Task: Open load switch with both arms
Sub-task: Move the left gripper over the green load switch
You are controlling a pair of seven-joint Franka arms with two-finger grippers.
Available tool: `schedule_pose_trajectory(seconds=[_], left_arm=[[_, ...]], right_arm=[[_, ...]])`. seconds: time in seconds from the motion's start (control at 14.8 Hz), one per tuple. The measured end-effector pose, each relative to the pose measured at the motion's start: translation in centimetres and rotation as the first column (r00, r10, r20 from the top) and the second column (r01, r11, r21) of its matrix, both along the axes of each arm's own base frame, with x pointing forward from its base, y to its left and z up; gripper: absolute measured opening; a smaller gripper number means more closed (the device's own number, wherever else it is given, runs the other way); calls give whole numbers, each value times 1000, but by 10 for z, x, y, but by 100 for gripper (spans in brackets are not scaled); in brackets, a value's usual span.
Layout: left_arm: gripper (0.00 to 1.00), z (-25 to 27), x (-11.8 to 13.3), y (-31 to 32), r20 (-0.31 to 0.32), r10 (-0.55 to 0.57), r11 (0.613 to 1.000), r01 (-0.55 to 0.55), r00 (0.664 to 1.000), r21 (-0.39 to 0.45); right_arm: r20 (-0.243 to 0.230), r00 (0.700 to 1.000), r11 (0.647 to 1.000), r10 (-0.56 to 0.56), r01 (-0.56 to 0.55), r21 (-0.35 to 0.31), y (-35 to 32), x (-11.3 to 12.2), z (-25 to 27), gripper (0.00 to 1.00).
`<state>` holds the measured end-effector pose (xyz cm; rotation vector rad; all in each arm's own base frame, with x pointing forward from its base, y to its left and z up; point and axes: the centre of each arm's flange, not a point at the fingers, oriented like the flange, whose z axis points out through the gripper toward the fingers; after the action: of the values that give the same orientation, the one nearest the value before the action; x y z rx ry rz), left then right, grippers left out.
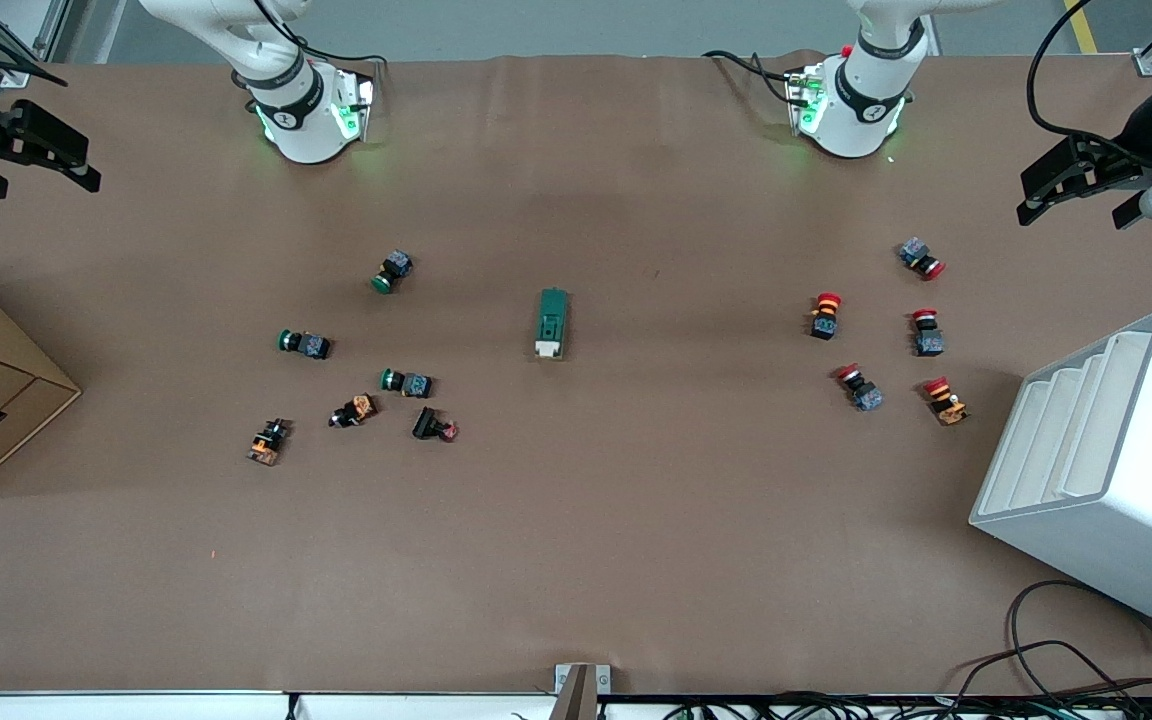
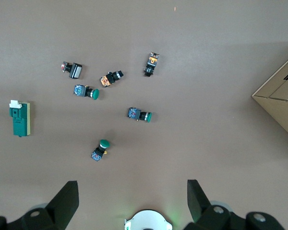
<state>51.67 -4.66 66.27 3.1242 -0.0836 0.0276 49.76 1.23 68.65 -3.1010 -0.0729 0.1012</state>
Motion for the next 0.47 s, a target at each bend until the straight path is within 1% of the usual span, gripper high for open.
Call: schedule_pose_trajectory(seconds=[0.47], left_arm=[[100, 0, 1, -6, 1, -11, 1000, 11, 1000, 0]], right_arm=[[0, 1000, 1000, -4, 4, 0, -2, 0, 0, 100]])
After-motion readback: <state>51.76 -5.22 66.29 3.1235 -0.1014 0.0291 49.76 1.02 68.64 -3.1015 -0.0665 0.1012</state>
